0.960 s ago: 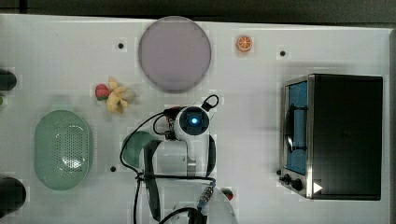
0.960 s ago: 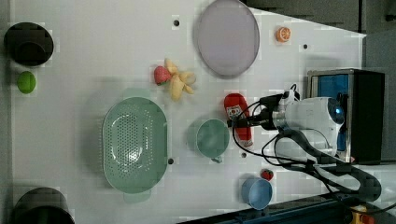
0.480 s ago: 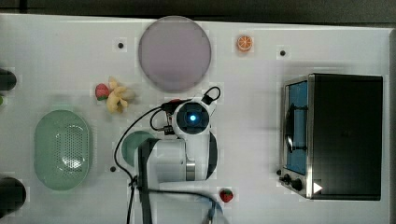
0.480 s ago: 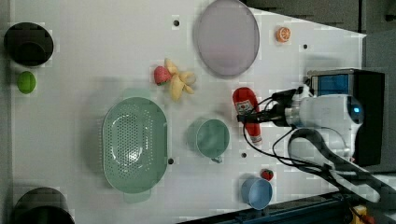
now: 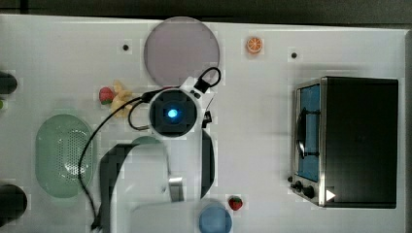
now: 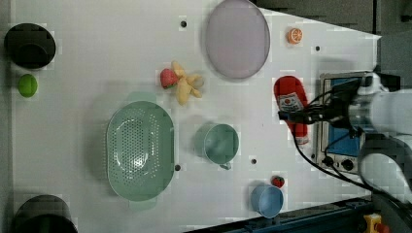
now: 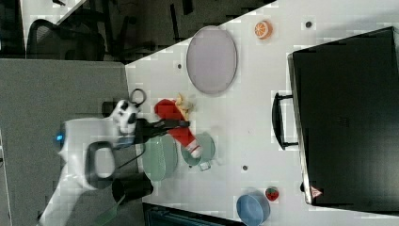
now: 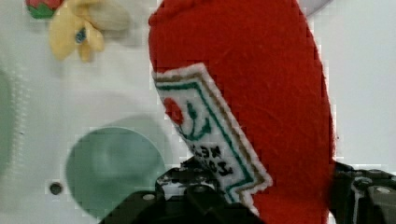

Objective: Pick Ketchup from the table and place it in strainer.

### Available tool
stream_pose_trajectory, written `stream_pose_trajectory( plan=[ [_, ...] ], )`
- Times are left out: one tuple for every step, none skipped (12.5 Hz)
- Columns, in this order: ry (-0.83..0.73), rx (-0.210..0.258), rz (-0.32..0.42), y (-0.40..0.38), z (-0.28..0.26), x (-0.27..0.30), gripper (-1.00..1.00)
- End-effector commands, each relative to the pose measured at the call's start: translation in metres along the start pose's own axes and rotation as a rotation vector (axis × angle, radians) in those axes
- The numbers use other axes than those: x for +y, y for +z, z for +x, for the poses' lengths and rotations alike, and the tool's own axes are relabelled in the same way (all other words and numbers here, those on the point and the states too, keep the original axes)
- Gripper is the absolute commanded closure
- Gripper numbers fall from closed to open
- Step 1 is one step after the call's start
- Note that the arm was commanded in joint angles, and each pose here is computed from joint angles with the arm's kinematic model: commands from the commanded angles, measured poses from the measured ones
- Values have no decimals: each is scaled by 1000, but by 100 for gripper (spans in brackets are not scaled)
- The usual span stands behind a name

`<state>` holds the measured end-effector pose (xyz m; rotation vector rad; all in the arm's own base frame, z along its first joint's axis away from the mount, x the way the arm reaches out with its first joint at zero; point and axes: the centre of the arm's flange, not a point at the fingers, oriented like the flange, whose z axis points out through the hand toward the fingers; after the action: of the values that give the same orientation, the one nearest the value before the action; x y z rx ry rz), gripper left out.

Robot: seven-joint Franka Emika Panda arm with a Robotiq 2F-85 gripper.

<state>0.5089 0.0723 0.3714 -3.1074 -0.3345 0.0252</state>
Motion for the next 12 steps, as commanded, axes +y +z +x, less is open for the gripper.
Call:
stream_pose_trajectory(
  plan=[
    [86, 12, -13, -32, 5, -60, -25],
    [119, 15, -16, -37, 4, -82, -25],
    [154, 14, -18, -37, 2, -105, -25],
    [188, 12, -19, -36, -1, -129, -25],
    [216, 11, -21, -34, -5, -152, -25],
    [250, 12, -20, -33, -9, -173, -25],
    [282, 7, -20, -29, -14, -194, -25],
    [307, 1, -18, -24, -19, -214, -25],
    [322, -5, -13, -18, -24, -233, -25],
    [338, -2, 3, -11, -27, -251, -25],
    [357, 7, 28, -3, -28, -267, -25],
    [387, 25, 70, 4, -26, -282, -25]
  ],
)
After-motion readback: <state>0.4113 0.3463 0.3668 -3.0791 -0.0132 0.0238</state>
